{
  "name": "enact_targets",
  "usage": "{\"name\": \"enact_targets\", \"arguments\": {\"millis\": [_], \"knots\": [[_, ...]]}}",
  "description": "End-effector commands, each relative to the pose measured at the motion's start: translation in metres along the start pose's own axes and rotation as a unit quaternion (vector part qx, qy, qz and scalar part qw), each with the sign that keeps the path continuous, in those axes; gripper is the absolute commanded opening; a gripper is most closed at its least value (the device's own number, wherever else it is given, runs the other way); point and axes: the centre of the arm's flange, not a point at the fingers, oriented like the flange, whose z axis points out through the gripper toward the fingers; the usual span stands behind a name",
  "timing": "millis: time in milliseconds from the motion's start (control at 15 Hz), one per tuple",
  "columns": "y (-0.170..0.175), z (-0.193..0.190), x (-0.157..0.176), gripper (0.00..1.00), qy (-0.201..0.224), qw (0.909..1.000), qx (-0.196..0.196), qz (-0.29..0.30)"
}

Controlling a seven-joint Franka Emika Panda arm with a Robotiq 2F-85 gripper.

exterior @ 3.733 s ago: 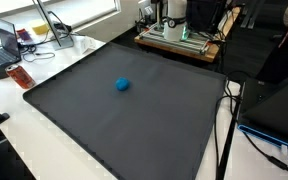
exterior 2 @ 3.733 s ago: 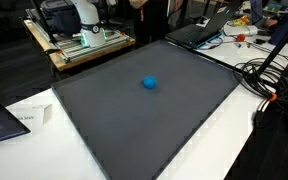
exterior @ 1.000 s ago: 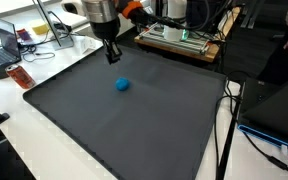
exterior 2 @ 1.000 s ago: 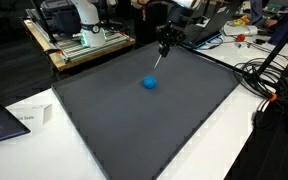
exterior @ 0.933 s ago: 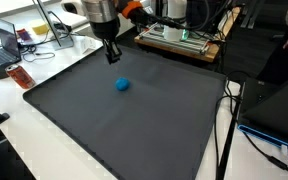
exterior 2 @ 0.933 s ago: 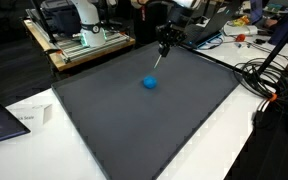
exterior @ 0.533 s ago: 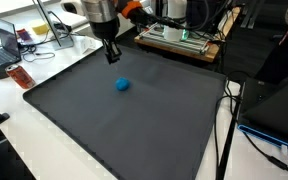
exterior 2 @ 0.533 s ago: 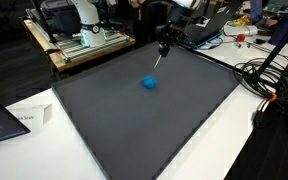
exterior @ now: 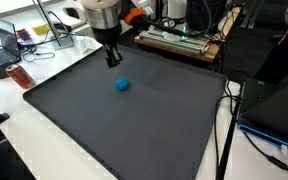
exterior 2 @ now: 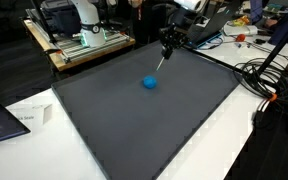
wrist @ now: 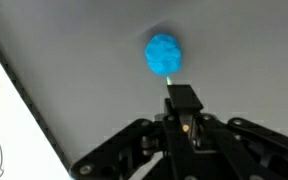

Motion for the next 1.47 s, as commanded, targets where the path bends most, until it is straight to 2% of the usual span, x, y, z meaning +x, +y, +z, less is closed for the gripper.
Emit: {"name": "enact_targets", "arguments": {"millis": [0, 267, 733, 1000, 1400], "knots": [[-0.018, 0.005, 0.017, 0.03, 0.021, 0.9990, -0.026, 0.029], [-0.029, 0.021, 0.028, 0.03, 0.036, 0.9962, -0.057, 0.056], [-0.066, 0.061, 0.030, 0.03, 0.036, 0.9853, -0.146, 0.081], [-0.089, 0.076, 0.022, 0.03, 0.037, 0.9758, -0.199, 0.082], [-0.119, 0.103, 0.012, 0.03, 0.046, 0.9569, -0.279, 0.064]]}}
